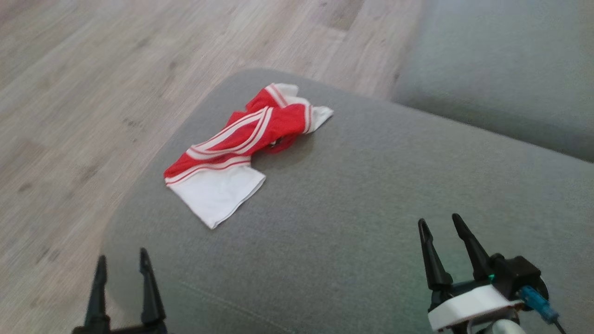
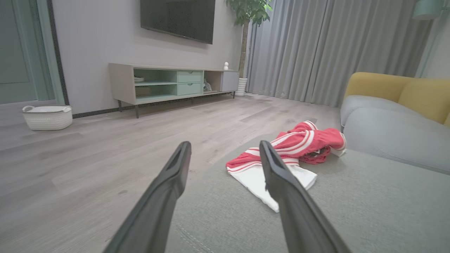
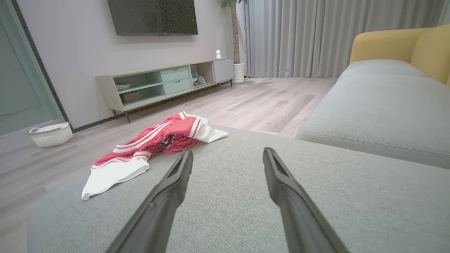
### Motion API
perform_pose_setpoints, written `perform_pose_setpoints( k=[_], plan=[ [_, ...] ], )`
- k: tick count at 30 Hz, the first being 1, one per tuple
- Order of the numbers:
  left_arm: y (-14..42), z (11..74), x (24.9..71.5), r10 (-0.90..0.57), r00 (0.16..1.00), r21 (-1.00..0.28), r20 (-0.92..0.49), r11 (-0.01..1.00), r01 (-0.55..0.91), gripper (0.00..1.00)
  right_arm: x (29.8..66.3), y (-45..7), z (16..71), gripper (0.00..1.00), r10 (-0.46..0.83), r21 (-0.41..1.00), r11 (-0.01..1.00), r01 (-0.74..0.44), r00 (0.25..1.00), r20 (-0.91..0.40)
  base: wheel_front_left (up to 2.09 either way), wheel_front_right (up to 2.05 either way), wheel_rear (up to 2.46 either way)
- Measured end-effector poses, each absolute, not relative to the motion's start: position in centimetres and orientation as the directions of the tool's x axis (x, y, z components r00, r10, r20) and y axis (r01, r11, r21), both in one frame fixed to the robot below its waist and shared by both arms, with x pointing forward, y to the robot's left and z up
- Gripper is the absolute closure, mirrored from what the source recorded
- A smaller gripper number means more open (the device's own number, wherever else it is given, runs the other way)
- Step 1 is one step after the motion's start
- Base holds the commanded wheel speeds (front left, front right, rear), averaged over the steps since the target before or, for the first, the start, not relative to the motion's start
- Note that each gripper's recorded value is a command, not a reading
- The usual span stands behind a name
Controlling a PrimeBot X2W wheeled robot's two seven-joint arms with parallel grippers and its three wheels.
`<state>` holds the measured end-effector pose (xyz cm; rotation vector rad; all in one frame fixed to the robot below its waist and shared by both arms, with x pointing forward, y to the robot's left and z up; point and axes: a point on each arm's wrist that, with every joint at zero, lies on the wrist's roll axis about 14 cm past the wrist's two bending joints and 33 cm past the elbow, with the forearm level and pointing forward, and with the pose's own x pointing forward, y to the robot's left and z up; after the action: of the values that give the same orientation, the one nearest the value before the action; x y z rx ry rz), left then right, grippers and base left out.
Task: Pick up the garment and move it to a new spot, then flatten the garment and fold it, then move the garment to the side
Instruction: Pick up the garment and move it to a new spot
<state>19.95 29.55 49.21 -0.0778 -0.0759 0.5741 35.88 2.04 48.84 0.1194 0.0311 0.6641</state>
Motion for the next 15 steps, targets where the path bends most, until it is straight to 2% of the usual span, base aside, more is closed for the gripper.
perform_pose_setpoints(
  k=[4, 8, 11, 15],
  plan=[
    [31.3, 49.7, 18.9, 0.592, 0.804, -0.065, 0.056, 0.806, -0.589, 0.0, 36.3, 2.7, 47.1, 0.0, 0.656, 0.106, 0.753, -0.649, 0.754, -0.043, 0.0, 0.0, 0.0],
    [32.0, 49.7, 19.4, 0.554, 0.831, -0.008, 0.051, 0.832, -0.554, 0.0, 37.1, 1.9, 46.0, 0.0, 0.653, 0.093, 0.757, -0.647, 0.753, -0.074, 0.0, 0.0, 0.0],
    [32.5, 50.2, 21.0, 0.517, 0.854, 0.013, 0.061, 0.855, -0.519, 0.0, 37.6, 0.9, 45.5, 0.0, 0.642, 0.083, 0.766, -0.637, 0.762, -0.085, 0.0, 0.0, 0.0],
    [33.8, 51.7, 27.0, 0.443, 0.894, 0.032, 0.074, 0.895, -0.446, 0.0, 39.9, -0.9, 44.2, 0.0, 0.642, 0.022, 0.765, -0.644, 0.758, -0.114, 0.0, 0.0, 0.0]
  ],
)
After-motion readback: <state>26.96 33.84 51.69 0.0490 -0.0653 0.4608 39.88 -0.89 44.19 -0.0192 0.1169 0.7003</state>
